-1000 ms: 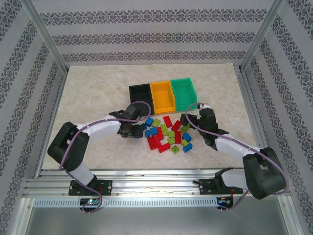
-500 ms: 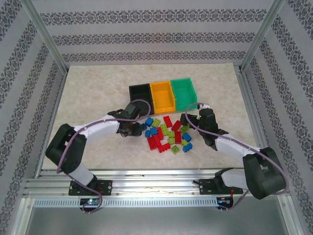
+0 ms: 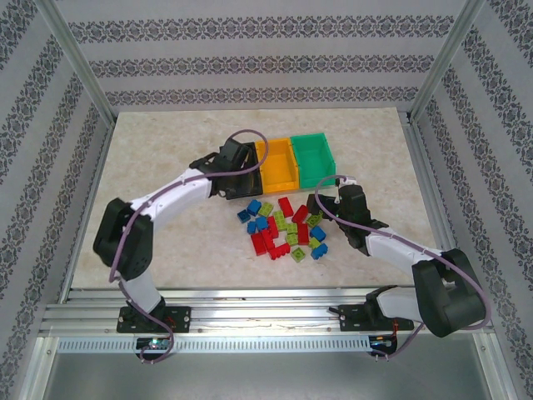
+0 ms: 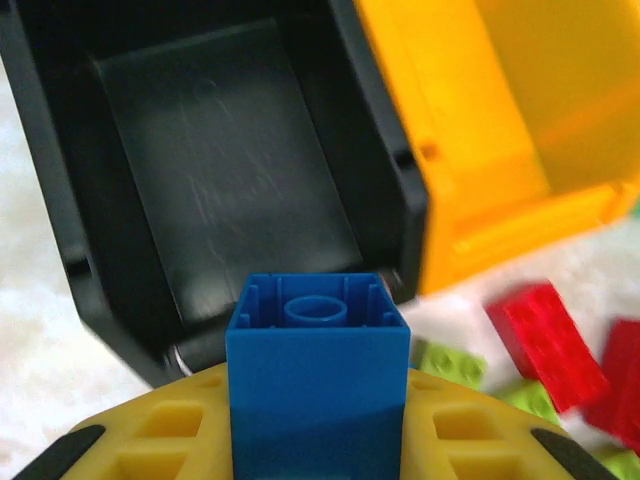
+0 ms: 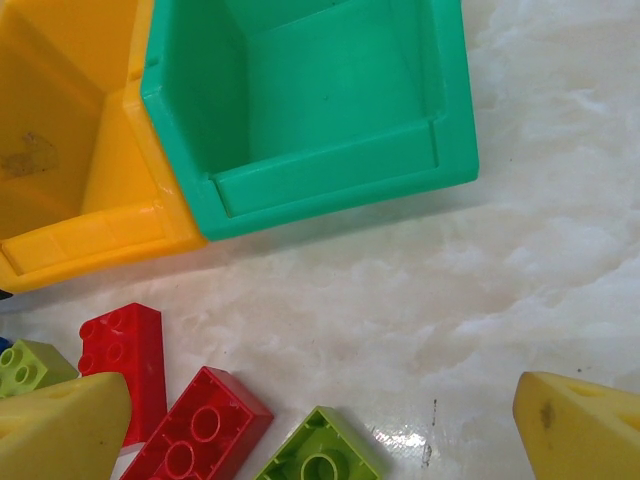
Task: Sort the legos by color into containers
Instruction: Pick up the lego from the container, then move the legos to the center of the table.
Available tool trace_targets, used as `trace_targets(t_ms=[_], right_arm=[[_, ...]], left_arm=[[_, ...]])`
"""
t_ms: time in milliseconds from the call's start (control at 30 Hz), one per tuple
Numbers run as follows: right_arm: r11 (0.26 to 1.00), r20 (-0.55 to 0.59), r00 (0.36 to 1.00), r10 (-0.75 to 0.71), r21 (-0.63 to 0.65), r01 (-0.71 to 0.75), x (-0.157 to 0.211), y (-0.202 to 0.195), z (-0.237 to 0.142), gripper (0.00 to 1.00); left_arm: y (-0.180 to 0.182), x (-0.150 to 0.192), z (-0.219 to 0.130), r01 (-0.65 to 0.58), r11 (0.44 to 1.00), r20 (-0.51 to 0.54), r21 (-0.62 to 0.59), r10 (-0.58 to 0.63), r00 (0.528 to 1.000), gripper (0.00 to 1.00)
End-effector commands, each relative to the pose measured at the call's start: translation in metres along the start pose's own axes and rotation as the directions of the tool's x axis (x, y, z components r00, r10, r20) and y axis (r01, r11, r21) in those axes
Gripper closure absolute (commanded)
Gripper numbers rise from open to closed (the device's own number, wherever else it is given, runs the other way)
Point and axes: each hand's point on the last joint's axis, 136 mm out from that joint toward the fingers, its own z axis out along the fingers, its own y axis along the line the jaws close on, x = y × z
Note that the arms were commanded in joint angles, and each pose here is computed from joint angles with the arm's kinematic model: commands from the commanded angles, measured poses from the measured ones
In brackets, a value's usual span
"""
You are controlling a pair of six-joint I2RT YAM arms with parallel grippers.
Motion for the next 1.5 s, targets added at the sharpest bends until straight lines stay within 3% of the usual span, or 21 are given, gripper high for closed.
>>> trace_targets(t_ms=[0, 367, 600, 800, 933, 1167, 1467], right_arm=[[1.0, 0.044, 0.999, -0.013, -0.007, 0.013, -0.014, 0.007, 0.0, 0.02], [1.0, 0.022, 1.0, -0.015, -0.01, 0.015, -0.011, 0.008, 0.004, 0.02], [1.0, 0.006, 1.0, -0.015, -0.018, 0.015, -0.01, 0.011, 0.01, 0.02], [1.0, -0.012, 1.0, -0.028, -0.014, 0.028, -0.006, 0.011, 0.013, 0.03], [0.998, -0.043, 0.998, -0.038, -0.041, 0.036, -0.003, 0.017, 0.016, 0.12], [0.995, -0.15, 0.988, -0.035, -0.098, 0.021, 0.007, 0.032, 0.022, 0.32], [0.996, -0.469, 0.88, -0.078, 0.002, 0.089, 0.043, 0.033, 0.015, 0.45]], left_arm=[[0.024, -0.002, 0.016, -0.042, 0.996, -0.072, -0.076, 0.036, 0.997, 0.69], [0.029, -0.01, 0.025, -0.038, 0.998, -0.058, -0.054, 0.035, 0.998, 0.6], [0.034, -0.009, 0.012, -0.034, 0.999, -0.044, -0.026, 0.033, 0.999, 0.49], [0.038, -0.009, -0.011, -0.013, 0.999, -0.037, 0.031, 0.014, 0.999, 0.48], [0.036, -0.006, -0.034, 0.0, 0.996, -0.056, 0.093, 0.005, 0.998, 0.47], [0.06, 0.0, -0.055, -0.029, 0.998, -0.074, 0.056, 0.033, 0.997, 0.47], [0.036, -0.001, -0.076, 0.018, 0.979, -0.129, 0.203, 0.008, 0.992, 0.46]])
